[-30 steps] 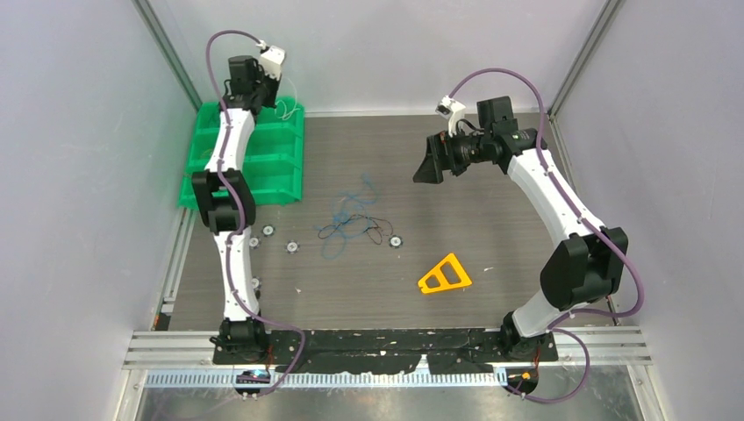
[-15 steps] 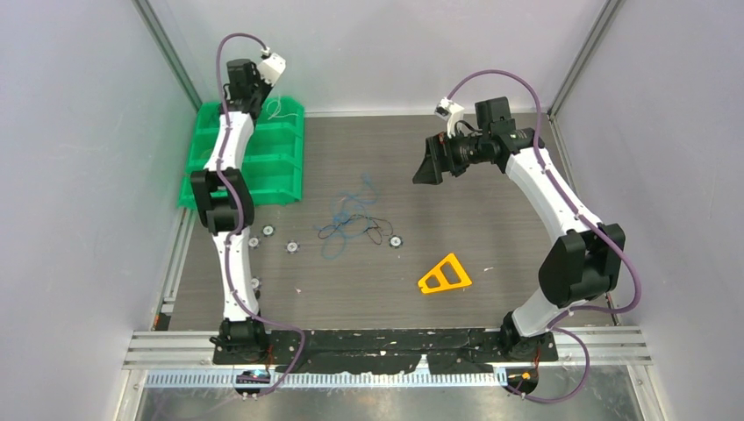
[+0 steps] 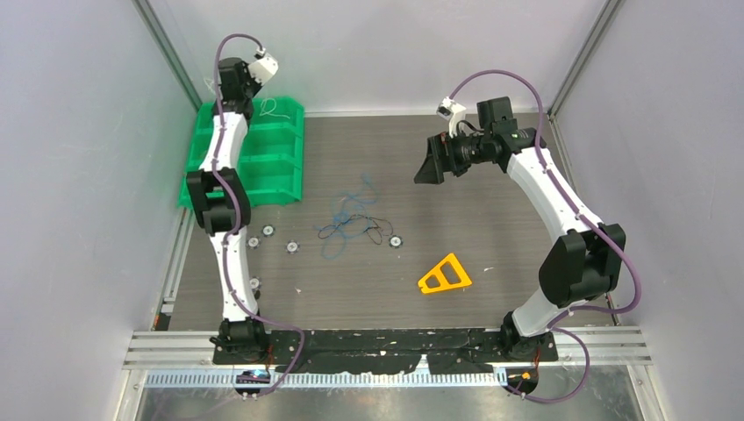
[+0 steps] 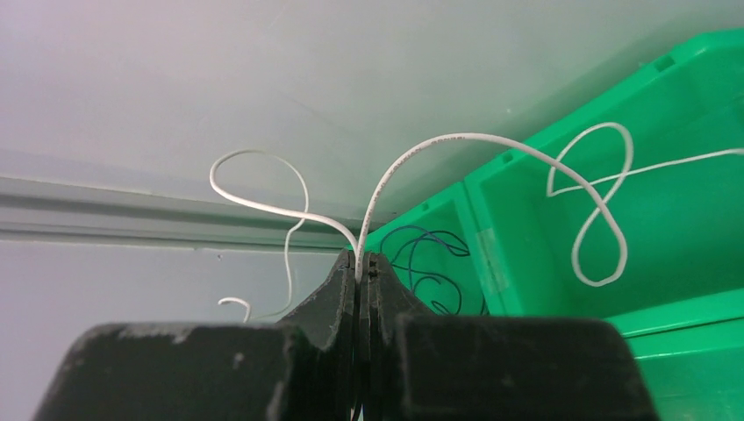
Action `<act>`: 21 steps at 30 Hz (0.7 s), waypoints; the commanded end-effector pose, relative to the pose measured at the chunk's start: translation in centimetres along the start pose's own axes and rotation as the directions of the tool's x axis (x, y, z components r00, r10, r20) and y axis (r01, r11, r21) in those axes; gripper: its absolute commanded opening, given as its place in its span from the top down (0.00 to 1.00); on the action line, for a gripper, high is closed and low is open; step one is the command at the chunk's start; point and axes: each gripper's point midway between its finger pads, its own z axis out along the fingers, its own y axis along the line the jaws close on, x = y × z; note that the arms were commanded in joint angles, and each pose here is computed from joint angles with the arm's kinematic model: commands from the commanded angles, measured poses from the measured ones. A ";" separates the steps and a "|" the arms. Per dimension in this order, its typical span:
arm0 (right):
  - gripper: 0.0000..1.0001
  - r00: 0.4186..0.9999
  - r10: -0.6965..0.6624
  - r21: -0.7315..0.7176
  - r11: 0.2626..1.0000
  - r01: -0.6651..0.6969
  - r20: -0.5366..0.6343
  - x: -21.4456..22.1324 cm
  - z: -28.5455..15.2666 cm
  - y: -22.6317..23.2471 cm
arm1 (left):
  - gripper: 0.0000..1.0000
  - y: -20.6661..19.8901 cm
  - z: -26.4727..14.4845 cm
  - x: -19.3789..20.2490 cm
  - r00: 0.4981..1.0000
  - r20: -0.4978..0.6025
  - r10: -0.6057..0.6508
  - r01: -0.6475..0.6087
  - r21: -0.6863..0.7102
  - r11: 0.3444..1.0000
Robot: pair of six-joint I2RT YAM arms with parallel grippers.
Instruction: Untangle the cables
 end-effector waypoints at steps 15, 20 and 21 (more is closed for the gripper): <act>0.04 0.999 -0.009 0.007 1.000 0.009 0.032 -0.7 -0.9 -0.4 | 0.99 -11.2 -2.1 -4.5 0.984 0.072 -0.165 0.117 0.441 0.890; 0.04 1.000 -0.001 0.006 1.000 0.001 0.026 -0.7 -0.7 -0.7 | 0.94 -11.5 -2.3 -4.4 0.924 0.026 -0.381 0.311 0.527 0.791; 0.04 1.000 -0.001 0.006 1.000 0.001 0.028 -0.8 -0.7 -0.7 | 0.94 -11.5 -2.1 -4.2 0.912 0.009 -0.409 0.343 0.529 0.776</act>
